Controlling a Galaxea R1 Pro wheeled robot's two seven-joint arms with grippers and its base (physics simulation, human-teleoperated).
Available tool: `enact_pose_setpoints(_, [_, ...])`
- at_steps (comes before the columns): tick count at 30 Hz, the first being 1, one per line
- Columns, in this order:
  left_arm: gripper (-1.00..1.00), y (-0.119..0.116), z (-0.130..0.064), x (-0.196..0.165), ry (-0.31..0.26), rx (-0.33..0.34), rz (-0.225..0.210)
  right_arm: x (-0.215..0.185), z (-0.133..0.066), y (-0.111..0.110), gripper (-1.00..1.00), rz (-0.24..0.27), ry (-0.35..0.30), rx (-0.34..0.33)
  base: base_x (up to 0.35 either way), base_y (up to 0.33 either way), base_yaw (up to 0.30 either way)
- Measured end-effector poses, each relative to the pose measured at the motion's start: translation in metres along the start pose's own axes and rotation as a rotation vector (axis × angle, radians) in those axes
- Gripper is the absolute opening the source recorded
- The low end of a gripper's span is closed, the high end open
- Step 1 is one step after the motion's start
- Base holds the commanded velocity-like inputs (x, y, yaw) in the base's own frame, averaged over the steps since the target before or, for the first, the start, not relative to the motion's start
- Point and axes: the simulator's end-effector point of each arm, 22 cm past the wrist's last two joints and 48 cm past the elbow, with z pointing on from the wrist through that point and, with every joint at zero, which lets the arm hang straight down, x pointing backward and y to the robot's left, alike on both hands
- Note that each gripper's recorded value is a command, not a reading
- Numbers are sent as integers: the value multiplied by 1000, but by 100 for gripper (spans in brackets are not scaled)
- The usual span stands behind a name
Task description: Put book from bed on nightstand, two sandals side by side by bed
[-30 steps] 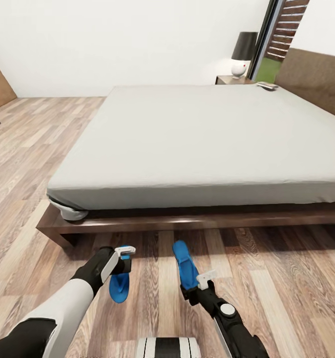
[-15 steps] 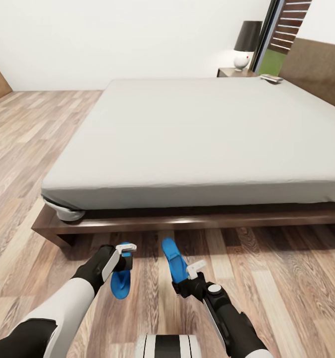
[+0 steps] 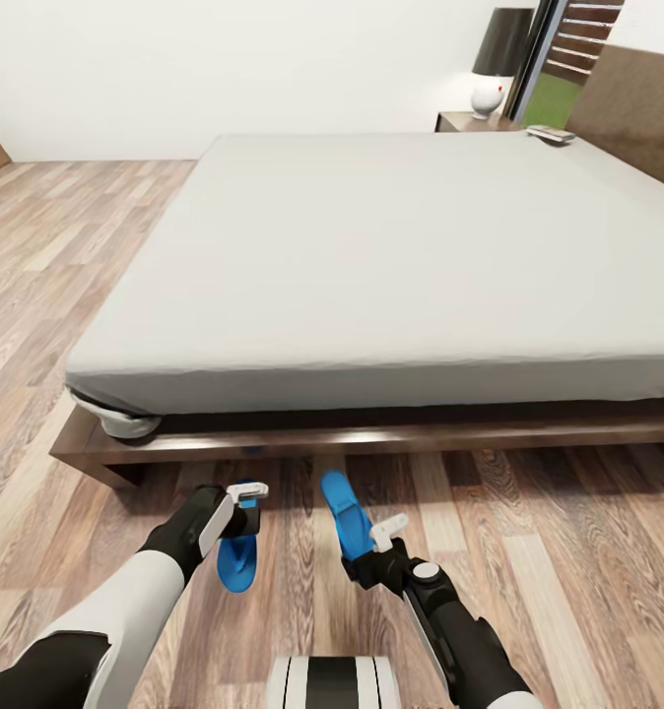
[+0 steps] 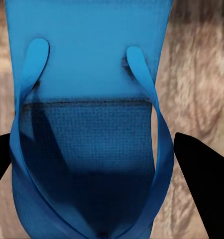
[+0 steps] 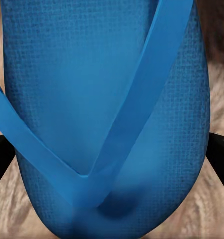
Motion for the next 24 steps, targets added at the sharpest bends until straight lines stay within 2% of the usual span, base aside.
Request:
enact_pose_setpoints(6, [-100,0,12,9,22,1,0,8,5,-3,-100,5,14,-1,0,0,0])
enact_pose_setpoints(11, [-100,-1,22,14,37,1,3,-21,0,-12,-100,0,-35,13,0,0,0])
enact_pose_setpoints(15, [-100,-2,24,6,18,4,9,-21,1,-5,-100,2,-29,-25,0,0,0])
enact_pose_setpoints(24, [-100,3,40,17,45,-4,6,-1,13,-3,-100,16,9,-40,0,0,0])
